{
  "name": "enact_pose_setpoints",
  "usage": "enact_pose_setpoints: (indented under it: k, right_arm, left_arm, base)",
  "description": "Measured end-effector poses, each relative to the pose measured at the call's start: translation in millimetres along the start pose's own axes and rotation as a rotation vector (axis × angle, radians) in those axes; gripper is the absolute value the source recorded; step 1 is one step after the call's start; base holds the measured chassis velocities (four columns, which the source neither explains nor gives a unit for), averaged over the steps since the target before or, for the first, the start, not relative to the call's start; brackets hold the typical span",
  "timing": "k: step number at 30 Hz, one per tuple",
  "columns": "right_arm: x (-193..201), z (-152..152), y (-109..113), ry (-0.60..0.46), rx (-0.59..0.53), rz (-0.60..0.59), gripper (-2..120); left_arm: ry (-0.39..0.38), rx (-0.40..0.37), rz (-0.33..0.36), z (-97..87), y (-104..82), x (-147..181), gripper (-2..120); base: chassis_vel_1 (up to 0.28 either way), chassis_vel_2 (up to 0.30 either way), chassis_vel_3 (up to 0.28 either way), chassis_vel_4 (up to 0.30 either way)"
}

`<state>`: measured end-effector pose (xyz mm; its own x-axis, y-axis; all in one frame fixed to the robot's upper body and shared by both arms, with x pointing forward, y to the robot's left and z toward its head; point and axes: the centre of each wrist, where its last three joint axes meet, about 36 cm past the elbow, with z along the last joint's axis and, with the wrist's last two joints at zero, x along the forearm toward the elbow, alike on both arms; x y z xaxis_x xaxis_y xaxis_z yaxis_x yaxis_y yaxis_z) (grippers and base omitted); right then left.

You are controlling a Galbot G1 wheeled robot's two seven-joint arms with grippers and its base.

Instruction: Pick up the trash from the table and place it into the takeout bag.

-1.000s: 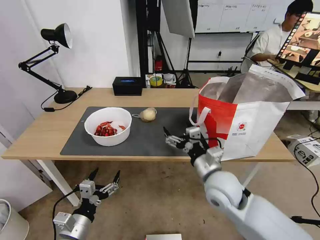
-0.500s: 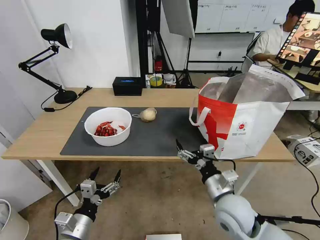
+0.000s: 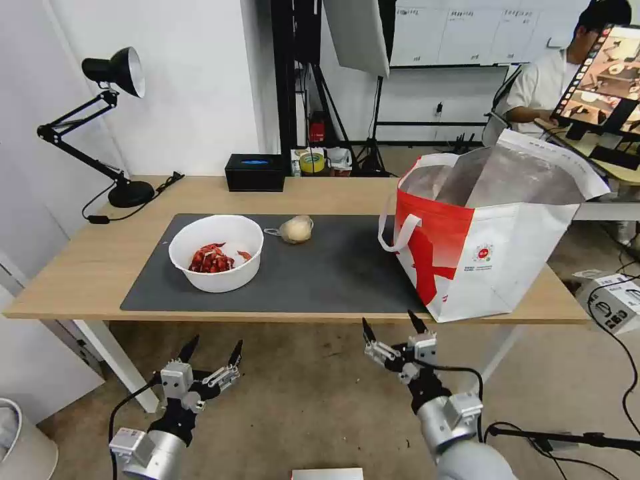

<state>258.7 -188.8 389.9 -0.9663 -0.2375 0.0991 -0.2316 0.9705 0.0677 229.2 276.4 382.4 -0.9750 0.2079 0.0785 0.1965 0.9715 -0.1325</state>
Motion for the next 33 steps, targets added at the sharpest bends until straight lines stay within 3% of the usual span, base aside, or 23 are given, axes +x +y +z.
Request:
enact_pose_setpoints:
  k: [21, 31, 33]
  right_arm:
    - [-7, 6, -4, 0.009, 0.016, -0.016, 100]
    - [-44, -15, 6, -0.033, -0.022, -0.126, 100]
    - [-50, -20, 6, -0.040, -0.026, -0.121, 100]
  left_arm:
    - [0.003, -0.004, 0.003, 0.6, 0.8, 1, 100]
    - [0.003, -0.010, 0.010, -0.1, 3.1, -1, 100]
    - [0.017, -0.009, 0.043, 1.4, 3.5, -10, 100]
  base:
    - [0.000, 0.000, 0.000, 0.000]
    - [0.000, 0.000, 0.000, 0.000]
    - [0.000, 0.000, 0.000, 0.000]
